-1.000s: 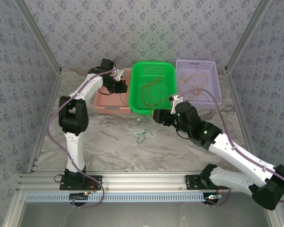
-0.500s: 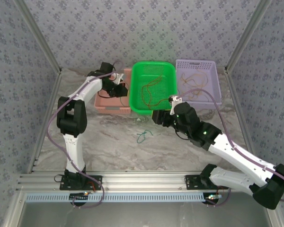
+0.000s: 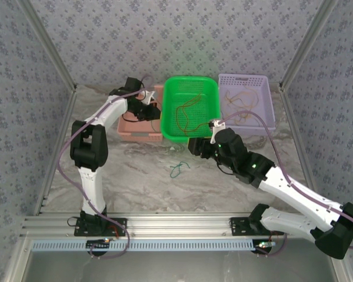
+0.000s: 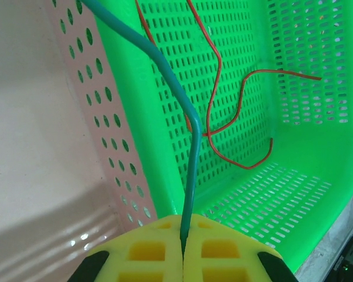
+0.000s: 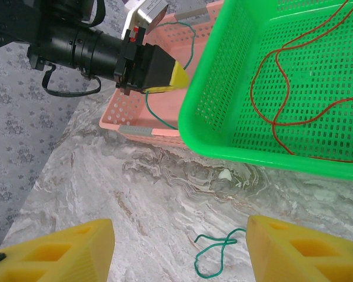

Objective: Untangle the cables

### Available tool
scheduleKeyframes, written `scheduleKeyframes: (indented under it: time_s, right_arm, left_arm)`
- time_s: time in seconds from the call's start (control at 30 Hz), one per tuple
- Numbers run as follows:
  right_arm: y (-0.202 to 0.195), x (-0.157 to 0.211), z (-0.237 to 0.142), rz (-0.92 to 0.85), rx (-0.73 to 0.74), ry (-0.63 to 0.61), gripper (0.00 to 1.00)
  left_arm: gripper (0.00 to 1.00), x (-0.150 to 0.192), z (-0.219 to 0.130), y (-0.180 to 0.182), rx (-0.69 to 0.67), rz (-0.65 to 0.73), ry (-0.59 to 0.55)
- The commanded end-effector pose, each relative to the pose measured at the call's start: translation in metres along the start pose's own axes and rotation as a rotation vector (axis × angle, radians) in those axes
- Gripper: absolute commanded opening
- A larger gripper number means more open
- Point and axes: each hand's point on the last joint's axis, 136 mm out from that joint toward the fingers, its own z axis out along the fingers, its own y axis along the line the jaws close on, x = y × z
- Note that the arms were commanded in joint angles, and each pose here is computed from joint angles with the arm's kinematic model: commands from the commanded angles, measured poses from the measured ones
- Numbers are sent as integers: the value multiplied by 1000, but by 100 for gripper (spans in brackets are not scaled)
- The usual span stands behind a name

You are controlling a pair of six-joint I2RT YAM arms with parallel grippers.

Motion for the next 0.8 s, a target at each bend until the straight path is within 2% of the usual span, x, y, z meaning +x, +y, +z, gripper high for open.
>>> scheduleKeyframes:
  time_s: [0.0,0.47,0.77]
  right_arm:
    - [-2,-1,-4,4,11,-17,63]
    - [-4,0,-4,1,19,-16,63]
    - [-4,1,-1,1,20,-11,63]
  left_arm:
    - [0,5,9,-2,32,-19,23]
    - [0,-7,26,22,52,-83,50]
    - [0,-9,21,45,-19,-139,28]
